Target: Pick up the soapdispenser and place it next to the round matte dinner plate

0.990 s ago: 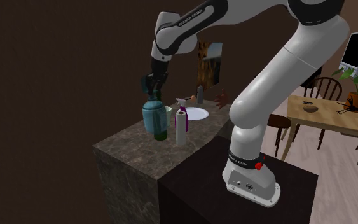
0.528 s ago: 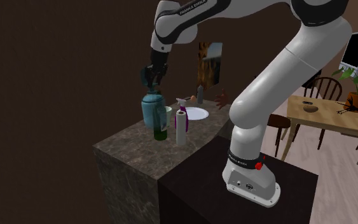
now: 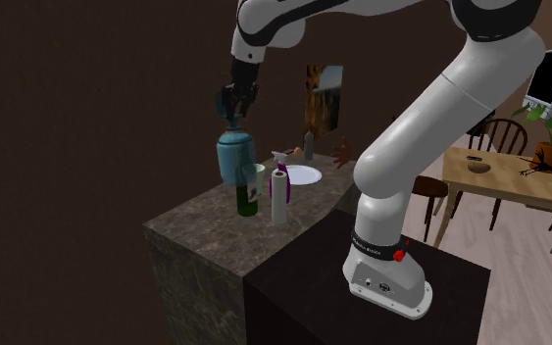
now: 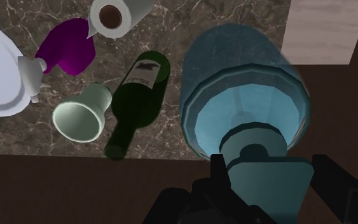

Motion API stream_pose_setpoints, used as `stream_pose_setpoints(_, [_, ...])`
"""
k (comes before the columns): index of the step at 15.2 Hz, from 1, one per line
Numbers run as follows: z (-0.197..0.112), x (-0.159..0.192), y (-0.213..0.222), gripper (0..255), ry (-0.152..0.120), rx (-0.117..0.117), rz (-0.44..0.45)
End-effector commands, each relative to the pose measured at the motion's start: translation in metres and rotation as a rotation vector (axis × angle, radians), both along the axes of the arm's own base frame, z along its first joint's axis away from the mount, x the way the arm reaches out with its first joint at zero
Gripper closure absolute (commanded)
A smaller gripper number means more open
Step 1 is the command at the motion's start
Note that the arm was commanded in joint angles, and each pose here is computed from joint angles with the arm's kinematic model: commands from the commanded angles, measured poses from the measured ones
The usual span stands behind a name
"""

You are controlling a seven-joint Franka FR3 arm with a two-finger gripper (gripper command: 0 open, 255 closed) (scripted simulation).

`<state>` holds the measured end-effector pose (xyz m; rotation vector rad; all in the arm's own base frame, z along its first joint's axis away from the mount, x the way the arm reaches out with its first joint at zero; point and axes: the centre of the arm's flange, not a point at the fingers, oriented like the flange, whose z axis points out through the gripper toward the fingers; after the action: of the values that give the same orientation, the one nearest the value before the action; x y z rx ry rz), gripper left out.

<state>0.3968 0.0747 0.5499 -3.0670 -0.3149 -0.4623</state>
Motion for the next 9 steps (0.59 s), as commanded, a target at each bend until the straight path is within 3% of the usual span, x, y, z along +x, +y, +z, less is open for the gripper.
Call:
stream_pose_setpoints(1, [0.010,0.000,0.000,255,-0.001,0.000,0.000])
stream_pose_setpoints(9, [0.052,0.000,0.000,255,-0.001,0.000,0.000])
